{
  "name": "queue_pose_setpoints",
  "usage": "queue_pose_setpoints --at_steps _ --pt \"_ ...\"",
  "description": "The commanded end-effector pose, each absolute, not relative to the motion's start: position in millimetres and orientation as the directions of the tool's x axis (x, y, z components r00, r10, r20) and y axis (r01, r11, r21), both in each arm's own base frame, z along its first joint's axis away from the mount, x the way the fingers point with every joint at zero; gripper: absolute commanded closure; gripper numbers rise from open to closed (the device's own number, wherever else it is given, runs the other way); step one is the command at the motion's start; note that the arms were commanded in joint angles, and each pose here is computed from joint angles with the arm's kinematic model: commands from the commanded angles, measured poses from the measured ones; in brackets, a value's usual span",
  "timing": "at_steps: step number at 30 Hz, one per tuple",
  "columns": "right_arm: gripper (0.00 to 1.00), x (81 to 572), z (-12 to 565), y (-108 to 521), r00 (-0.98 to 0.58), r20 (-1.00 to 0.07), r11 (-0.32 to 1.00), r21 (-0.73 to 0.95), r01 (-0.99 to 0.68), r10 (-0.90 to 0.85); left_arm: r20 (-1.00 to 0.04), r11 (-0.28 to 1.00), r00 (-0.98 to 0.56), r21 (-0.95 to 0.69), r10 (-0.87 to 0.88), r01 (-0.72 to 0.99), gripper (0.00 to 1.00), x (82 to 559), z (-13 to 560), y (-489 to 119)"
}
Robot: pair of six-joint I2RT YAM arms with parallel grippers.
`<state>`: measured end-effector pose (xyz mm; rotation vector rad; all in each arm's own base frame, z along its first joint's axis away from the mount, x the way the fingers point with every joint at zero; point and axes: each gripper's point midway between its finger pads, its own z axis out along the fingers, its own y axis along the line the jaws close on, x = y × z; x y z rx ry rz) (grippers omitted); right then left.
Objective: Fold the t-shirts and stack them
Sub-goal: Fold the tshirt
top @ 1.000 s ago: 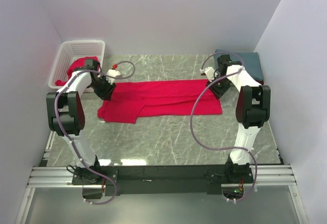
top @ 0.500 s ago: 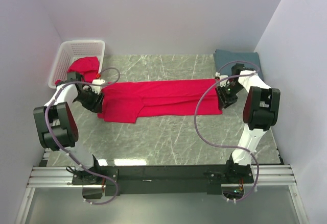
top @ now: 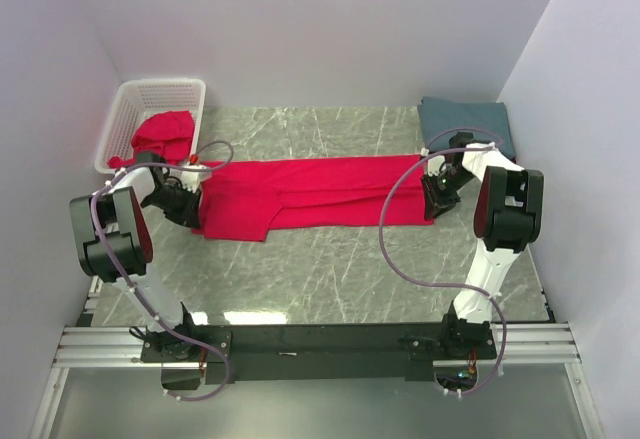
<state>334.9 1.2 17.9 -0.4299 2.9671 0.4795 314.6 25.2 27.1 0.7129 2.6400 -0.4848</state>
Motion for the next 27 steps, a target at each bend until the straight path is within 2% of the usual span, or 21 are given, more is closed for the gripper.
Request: queue_pose_setpoints --at_steps 1,3,4,6,9,14,15,16,18,19,21,22,27 --pt "0.73 335.8 13.6 2.2 -0.956 -0.149 0.913 0.292 -0.286 -0.251 -0.429 0.801 -0.811 -0.267 0.398 0.535 0.84 311.0 22.7 20.1" --pt "0.83 336.9 13.1 0.2 -0.957 -0.147 0.916 0.285 -0.284 -0.251 -0.425 0.803 -0.814 -0.27 0.397 0.532 0.91 309.2 23.0 20.9" --pt "0.92 336.8 12.9 -0.6 -0.957 -0.145 0.917 0.281 -0.283 -0.251 -0.415 0.805 -0.82 -0.274 0.394 0.526 0.98 305.7 22.9 22.2" --pt "1.0 335.1 14.0 -6.1 -0.957 -0.139 0.923 0.263 -0.282 -0.253 -0.398 0.806 -0.825 -0.276 0.401 0.524 0.99 300.1 22.8 23.9" --pt "1.0 326.9 14.4 -18.1 -0.954 -0.119 0.932 0.213 -0.295 -0.275 -0.357 0.81 -0.838 -0.276 0.413 0.517 0.99 286.4 22.0 28.9" --pt "1.0 325.1 19.3 -27.8 -0.95 -0.133 0.938 0.168 -0.304 -0.284 -0.364 0.818 -0.831 -0.245 0.419 0.52 0.99 276.5 24.5 33.4" --pt "0.98 327.0 22.4 -21.9 -0.95 -0.144 0.934 0.192 -0.302 -0.277 -0.369 0.822 -0.835 -0.248 0.408 0.512 0.99 277.3 26.1 32.2" --pt "0.87 328.3 25.4 -18.7 -0.951 -0.149 0.931 0.21 -0.299 -0.271 -0.378 0.823 -0.834 -0.249 0.403 0.51 0.93 279.4 28.7 31.1" --pt "0.73 333.9 37.4 -14.9 -0.949 -0.177 0.931 0.216 -0.295 -0.26 -0.398 0.819 -0.831 -0.263 0.389 0.51 0.79 281.2 36.7 27.1" --pt "0.65 336.6 49.4 -10.0 -0.942 -0.213 0.925 0.225 -0.306 -0.26 -0.42 0.82 -0.823 -0.257 0.383 0.512 0.68 282.8 44.1 26.9" --pt "0.61 338.1 66.0 -4.0 -0.932 -0.259 0.921 0.23 -0.315 -0.254 -0.466 0.81 -0.801 -0.254 0.376 0.528 0.61 281.6 61.1 24.5" --pt "0.61 338.8 83.4 5.4 -0.916 -0.315 0.907 0.256 -0.335 -0.249 -0.482 0.806 -0.792 -0.253 0.374 0.535 0.6 280.8 67.0 23.5" --pt "0.6 332.4 123.5 69.7 -0.863 -0.451 0.834 0.366 -0.413 -0.229 -0.548 0.729 -0.717 -0.256 0.431 0.635 0.54 251.1 85.4 7.4"
